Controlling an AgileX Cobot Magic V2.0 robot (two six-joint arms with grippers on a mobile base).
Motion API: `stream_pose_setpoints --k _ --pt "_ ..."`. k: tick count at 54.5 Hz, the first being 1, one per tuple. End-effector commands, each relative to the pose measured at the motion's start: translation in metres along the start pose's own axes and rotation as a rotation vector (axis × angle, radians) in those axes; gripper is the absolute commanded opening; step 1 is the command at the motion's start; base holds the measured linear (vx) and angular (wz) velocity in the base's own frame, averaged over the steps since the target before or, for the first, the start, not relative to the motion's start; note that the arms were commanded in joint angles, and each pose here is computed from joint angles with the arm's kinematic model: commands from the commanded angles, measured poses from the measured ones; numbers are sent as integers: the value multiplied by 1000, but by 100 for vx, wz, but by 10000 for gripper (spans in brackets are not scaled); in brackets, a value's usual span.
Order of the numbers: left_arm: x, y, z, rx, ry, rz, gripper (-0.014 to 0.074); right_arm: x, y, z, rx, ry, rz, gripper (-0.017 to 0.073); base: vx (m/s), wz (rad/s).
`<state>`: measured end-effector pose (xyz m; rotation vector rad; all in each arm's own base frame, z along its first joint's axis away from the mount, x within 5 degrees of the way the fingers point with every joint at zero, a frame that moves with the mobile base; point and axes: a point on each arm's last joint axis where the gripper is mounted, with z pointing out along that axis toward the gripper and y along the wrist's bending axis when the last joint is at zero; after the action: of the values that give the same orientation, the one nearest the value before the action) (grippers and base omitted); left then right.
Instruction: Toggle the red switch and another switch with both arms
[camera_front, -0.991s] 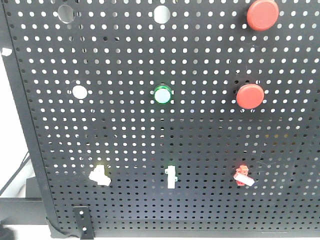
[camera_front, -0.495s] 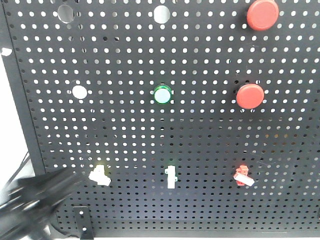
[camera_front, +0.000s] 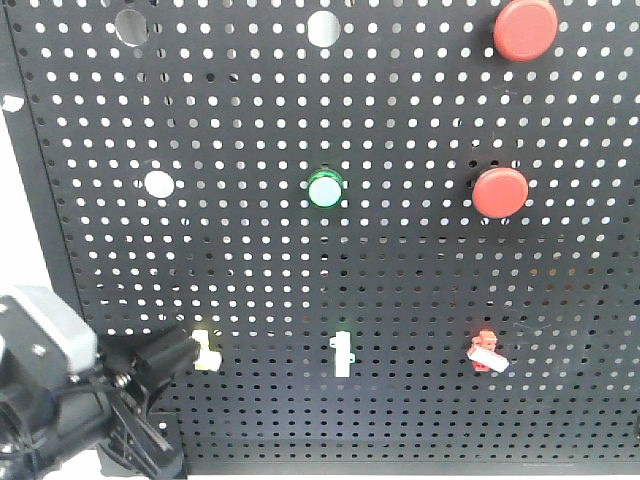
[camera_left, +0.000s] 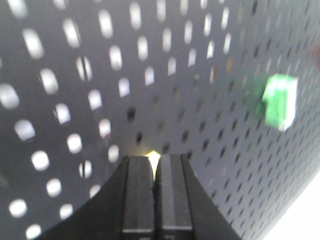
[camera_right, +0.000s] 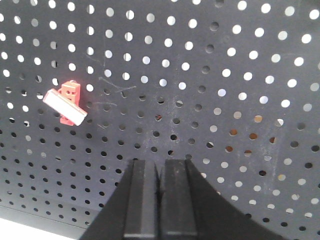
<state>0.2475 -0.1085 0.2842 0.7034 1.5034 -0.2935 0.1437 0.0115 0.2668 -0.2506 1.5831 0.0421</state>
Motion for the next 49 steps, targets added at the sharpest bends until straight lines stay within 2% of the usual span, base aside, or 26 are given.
stream_pose_setpoints --k 1,7,11,23,29,33,36,39,46,49 --pt "-21 5 -1 -38 -104 3 1 -17 1 2 -27 -92 1 -9 0 0" --pt "-20 10 -1 -89 -92 -34 1 -17 1 2 -27 -92 1 -9 0 0" --pt "-20 11 -1 -95 -88 -22 1 -17 1 2 -27 -92 1 -9 0 0" --pt "-19 11 -1 -95 -83 -34 1 -17 1 2 -27 -92 1 -9 0 0" --pt "-26 10 -3 -91 -139 -30 1 -17 1 2 -29 -91 -2 -9 0 0" --pt "-33 11 -8 -103 -178 -40 1 -16 3 2 -48 -89 -38 -9 0 0" --pt "-37 12 -13 -113 -180 -37 1 -17 7 2 -90 -97 -102 -9 0 0" --pt "-40 12 -17 -127 -169 -30 1 -20 10 2 -130 -109 -138 -9 0 0" --pt "-42 13 -31 -174 -163 -29 1 -31 10 4 -157 -119 -76 -9 0 0" --pt "-40 11 -37 -189 -173 -27 1 -35 10 8 -170 -129 -67 -9 0 0"
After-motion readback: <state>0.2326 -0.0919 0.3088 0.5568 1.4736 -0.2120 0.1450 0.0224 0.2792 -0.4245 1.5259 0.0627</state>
